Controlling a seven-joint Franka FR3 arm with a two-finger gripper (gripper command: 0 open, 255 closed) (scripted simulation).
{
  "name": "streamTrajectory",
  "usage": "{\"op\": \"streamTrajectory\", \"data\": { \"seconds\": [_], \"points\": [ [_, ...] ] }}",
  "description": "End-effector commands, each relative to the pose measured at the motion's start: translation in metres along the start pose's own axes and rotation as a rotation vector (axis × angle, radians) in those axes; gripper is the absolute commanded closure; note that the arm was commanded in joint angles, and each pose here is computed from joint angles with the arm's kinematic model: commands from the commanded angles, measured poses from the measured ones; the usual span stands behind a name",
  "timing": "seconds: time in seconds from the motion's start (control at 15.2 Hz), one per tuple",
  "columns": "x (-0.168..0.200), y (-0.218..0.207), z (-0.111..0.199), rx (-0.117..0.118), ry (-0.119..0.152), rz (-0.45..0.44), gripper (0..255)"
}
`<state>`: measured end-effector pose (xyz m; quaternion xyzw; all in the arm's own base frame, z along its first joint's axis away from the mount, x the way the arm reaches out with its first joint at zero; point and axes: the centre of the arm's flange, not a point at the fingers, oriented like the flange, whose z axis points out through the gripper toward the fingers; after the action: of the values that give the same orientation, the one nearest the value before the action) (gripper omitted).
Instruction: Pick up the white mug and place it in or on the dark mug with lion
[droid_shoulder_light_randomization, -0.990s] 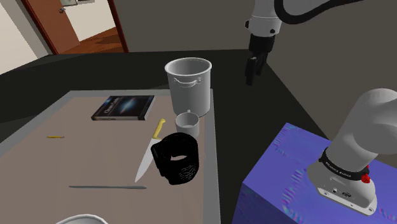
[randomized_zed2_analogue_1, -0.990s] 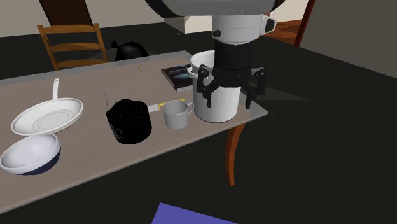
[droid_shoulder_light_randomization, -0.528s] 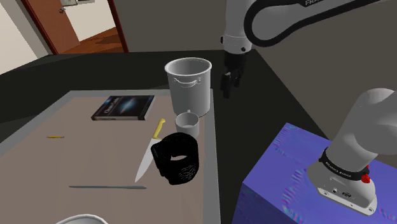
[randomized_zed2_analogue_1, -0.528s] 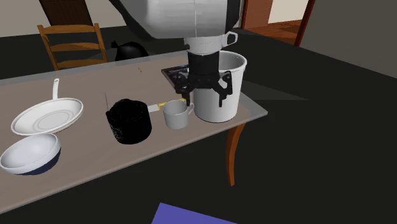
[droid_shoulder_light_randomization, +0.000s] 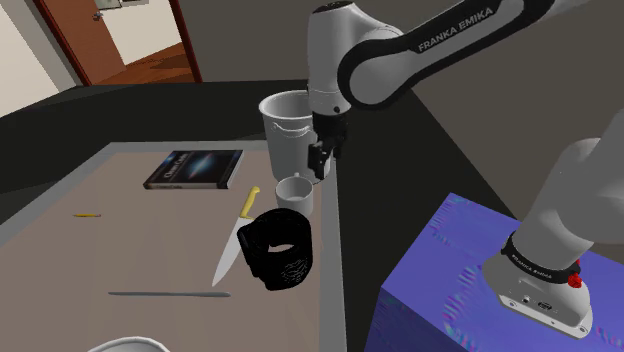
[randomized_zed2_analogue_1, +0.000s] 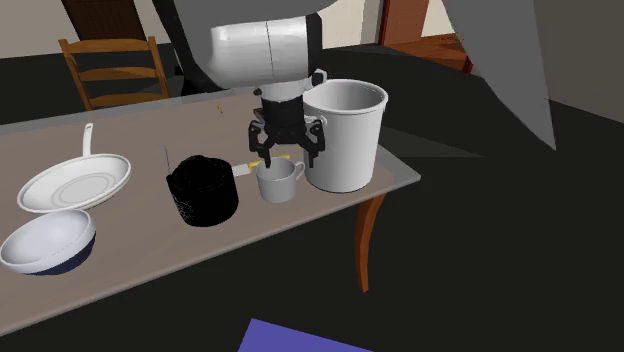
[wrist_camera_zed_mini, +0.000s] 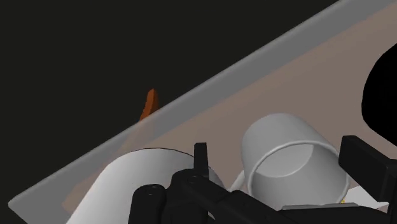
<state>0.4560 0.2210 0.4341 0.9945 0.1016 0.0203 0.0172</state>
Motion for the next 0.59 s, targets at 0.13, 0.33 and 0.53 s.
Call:
{"op": "streamTrajectory", "data": {
  "seconds": [0.13, 0.33, 0.53],
  "points": [
    [0.029, -0.04, 0.021, -0.002, 0.005, -0.018, 0],
    [0.05, -0.068, 0.039, -0.003, 0.007, -0.031, 0],
    [0.072, -0.096, 0.056, -0.005, 0.01, -0.045, 0]
  ]
}}
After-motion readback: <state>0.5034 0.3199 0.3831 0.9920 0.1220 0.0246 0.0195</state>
